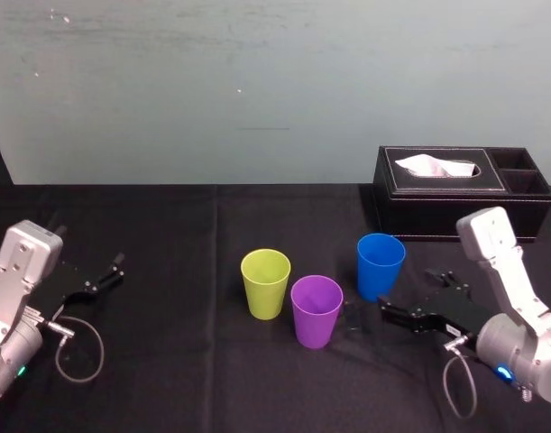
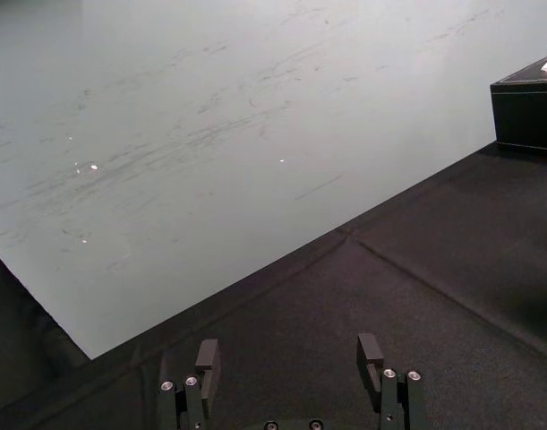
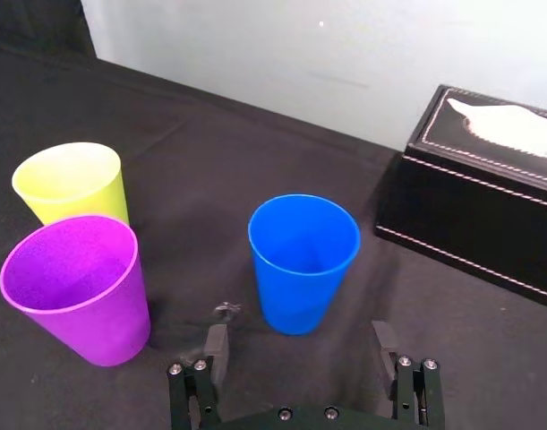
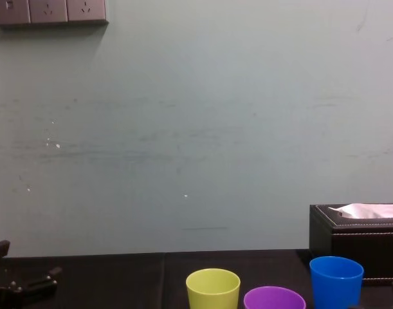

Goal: Stack the three plastic cups sequentially using one hand.

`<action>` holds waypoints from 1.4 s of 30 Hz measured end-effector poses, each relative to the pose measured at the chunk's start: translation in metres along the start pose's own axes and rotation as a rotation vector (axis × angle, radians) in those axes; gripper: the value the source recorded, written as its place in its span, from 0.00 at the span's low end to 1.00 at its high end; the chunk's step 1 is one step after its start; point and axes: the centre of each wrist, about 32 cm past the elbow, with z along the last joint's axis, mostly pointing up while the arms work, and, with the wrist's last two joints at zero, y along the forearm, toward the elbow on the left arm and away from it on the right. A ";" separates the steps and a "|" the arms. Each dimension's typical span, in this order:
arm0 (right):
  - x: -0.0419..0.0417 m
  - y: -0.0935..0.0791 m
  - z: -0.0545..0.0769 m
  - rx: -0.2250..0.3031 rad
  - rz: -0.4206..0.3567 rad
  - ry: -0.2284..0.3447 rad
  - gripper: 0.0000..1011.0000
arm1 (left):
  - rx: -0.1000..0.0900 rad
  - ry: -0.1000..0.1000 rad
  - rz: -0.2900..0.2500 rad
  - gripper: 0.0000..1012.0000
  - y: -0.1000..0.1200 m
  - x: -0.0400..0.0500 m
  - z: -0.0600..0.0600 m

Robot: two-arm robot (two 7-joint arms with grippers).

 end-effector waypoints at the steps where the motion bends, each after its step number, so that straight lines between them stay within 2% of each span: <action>1: -0.0011 0.003 0.001 -0.007 0.000 0.002 0.99 | 0.000 0.000 0.000 0.99 0.000 0.0000 0.000; 9: -0.0027 0.016 0.002 -0.037 -0.008 0.037 0.99 | 0.000 0.000 0.000 0.99 0.000 0.0000 0.000; 17: 0.0036 0.026 -0.001 -0.023 0.011 0.087 0.99 | 0.000 0.000 0.000 0.99 0.000 0.0000 0.000; 21: 0.0041 0.030 -0.002 -0.014 0.020 0.100 0.99 | 0.000 0.000 0.000 0.99 0.000 0.0000 0.000; 42: 0.0013 0.047 0.000 -0.017 0.011 0.094 0.99 | 0.000 0.000 0.000 0.99 0.000 0.0000 0.000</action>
